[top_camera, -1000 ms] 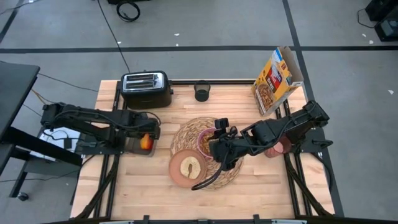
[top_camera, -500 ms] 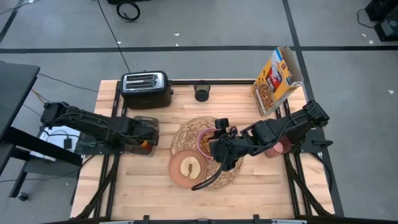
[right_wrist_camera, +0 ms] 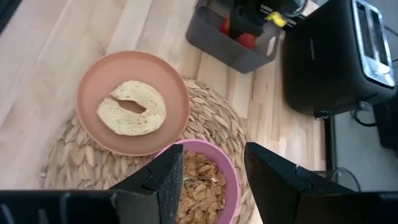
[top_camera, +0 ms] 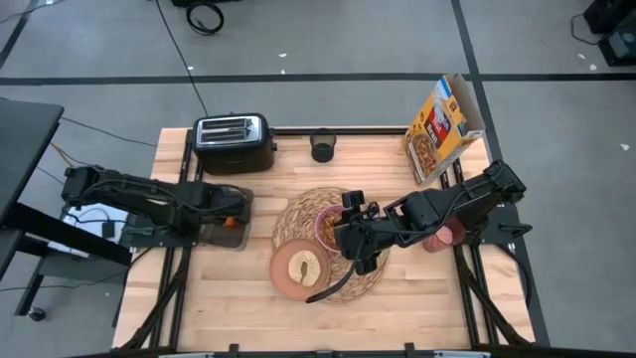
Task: Arrange a breakfast setting
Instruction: Put the red apple to the top left of the pink bowl
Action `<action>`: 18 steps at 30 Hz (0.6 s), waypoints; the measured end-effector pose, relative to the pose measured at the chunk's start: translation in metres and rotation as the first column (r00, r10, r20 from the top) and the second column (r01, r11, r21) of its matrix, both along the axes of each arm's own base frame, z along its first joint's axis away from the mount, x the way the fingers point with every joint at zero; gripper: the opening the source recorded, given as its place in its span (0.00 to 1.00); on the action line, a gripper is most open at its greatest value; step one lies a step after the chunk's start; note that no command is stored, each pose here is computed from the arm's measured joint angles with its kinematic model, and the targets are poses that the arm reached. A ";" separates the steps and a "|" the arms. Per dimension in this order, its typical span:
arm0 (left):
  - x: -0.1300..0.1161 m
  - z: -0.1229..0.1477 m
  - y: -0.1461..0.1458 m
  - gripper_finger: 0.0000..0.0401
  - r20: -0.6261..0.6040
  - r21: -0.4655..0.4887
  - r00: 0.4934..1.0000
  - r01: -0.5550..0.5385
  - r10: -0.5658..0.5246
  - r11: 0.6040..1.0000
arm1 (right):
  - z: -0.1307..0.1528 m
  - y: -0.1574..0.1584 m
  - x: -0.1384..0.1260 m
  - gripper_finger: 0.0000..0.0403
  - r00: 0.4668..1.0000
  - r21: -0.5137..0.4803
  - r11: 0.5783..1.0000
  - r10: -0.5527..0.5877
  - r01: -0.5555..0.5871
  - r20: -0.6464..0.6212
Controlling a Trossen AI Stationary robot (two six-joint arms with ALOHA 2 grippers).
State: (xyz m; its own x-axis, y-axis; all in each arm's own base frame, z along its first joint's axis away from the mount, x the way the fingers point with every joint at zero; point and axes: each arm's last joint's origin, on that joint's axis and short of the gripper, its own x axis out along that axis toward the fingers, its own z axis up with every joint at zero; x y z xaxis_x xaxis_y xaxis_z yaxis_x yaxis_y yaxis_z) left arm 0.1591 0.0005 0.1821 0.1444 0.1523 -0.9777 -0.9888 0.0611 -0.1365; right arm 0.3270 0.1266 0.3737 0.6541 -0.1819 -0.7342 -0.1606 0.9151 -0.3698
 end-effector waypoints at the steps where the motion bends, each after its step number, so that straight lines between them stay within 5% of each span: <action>1: -0.003 0.001 0.002 0.86 -0.017 0.000 1.000 -0.010 0.010 1.000 | 0.000 0.000 0.000 0.44 1.000 0.009 1.000 0.003 -0.003 -0.002; 18: -0.018 -0.041 0.022 0.88 -0.025 0.049 0.996 -0.084 0.085 0.995 | 0.000 -0.009 0.005 0.45 0.999 0.039 0.999 -0.034 0.034 0.007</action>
